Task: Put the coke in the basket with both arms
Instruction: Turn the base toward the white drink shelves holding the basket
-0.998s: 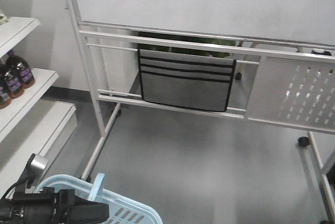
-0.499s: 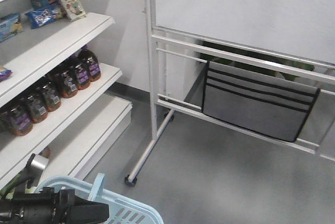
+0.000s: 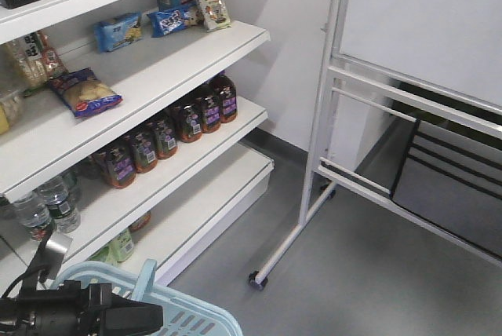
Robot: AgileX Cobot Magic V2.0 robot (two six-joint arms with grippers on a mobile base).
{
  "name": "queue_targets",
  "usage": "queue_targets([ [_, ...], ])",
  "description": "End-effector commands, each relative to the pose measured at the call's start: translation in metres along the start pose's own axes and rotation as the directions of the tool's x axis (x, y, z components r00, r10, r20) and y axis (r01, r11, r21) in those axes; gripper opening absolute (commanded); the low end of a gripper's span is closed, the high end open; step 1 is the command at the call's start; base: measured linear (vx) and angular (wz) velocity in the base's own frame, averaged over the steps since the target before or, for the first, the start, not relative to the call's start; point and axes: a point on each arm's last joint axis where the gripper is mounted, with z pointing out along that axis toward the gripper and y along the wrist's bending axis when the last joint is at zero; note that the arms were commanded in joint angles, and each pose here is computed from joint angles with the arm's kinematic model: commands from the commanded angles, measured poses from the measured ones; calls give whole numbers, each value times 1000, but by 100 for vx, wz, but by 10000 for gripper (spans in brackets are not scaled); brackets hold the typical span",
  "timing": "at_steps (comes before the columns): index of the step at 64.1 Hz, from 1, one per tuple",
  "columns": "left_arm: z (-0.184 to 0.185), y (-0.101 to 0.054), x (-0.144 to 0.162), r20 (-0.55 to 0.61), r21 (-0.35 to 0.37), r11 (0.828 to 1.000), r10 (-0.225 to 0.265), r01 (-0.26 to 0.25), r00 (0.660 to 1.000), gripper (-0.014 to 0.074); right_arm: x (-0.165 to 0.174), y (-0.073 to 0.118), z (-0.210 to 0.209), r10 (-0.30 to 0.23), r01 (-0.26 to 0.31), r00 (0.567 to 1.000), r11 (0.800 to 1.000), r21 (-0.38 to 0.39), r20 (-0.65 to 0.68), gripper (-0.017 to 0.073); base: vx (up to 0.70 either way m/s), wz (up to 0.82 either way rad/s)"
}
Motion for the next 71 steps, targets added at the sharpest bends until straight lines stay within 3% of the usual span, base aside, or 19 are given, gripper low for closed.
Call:
queue_targets([
  [1, -2, -16, -5, 43, 116, 993, -6, 1, 999, -7, -5, -1, -1, -7, 6, 997, 1000, 8, 79, -10, 9, 33],
  [71, -2, -16, -5, 43, 116, 993, -6, 1, 999, -6, -5, -1, -1, -7, 6, 997, 1000, 8, 79, -10, 8, 38],
])
